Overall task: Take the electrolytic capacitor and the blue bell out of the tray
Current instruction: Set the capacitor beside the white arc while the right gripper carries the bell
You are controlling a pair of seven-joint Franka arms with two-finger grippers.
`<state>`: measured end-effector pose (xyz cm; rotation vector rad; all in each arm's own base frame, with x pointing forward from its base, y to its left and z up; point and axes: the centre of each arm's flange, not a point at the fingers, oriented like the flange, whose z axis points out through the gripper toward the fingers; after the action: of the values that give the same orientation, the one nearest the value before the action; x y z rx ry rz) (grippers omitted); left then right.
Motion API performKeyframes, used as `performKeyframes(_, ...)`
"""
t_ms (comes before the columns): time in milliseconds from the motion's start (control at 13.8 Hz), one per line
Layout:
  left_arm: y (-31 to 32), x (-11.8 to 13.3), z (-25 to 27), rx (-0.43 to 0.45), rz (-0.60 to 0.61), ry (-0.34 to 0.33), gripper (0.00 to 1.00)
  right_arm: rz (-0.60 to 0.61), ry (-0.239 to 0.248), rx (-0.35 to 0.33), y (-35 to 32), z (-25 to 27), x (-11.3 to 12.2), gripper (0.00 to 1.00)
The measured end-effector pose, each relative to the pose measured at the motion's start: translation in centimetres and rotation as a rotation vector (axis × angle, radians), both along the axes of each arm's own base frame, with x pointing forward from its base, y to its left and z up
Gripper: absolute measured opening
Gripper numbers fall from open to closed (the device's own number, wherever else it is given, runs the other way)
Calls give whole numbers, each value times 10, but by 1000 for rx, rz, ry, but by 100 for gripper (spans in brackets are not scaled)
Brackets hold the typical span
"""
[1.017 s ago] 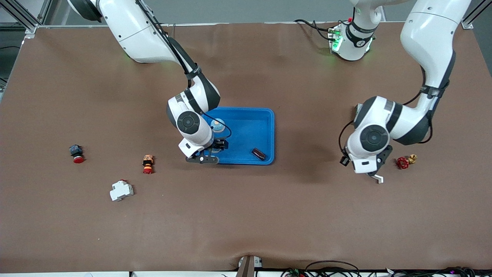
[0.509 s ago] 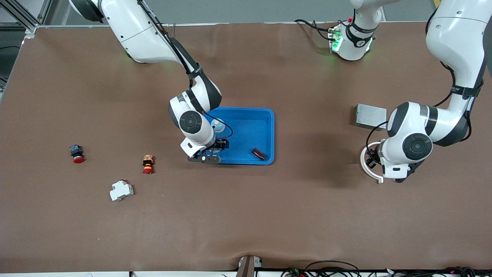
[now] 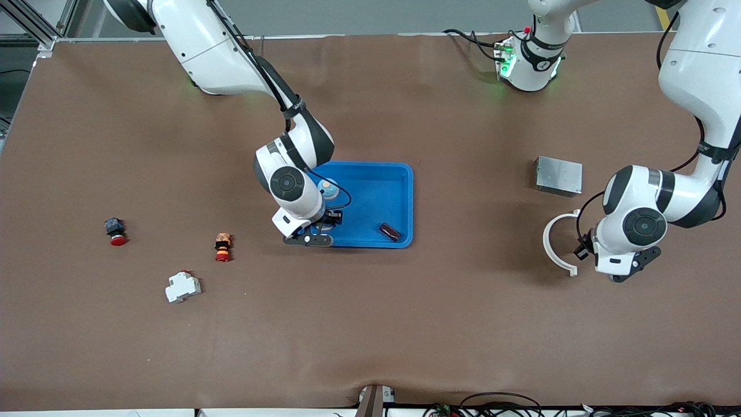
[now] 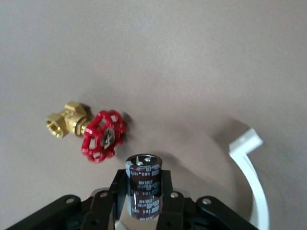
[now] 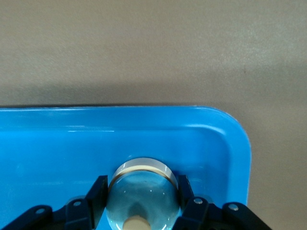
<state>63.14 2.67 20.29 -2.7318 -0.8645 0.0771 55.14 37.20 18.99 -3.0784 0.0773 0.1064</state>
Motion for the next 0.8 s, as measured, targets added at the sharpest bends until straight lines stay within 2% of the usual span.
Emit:
performKeyframes(145, -1, 0, -2, -4, -2, -1, 33, 25, -3, -1, -2, 13, 8, 64)
performKeyframes(291, -4, 1, -1, -5, -5, -4, 33, 93, 11, -8, -23, 47, 24, 64)
performKeyframes(436, -5, 1, -1, -7, -2, -5, 33, 178, 11, 1, -74, 88, 49, 64)
performKeyframes(654, -9, 1, 0, -29, 18, -3, 33, 328, -36, 29, -193, 127, 93, 64)
performKeyframes(799, -11, 1, 0, -36, 23, -2, 48, 424, -45, 40, -265, 135, 110, 64)
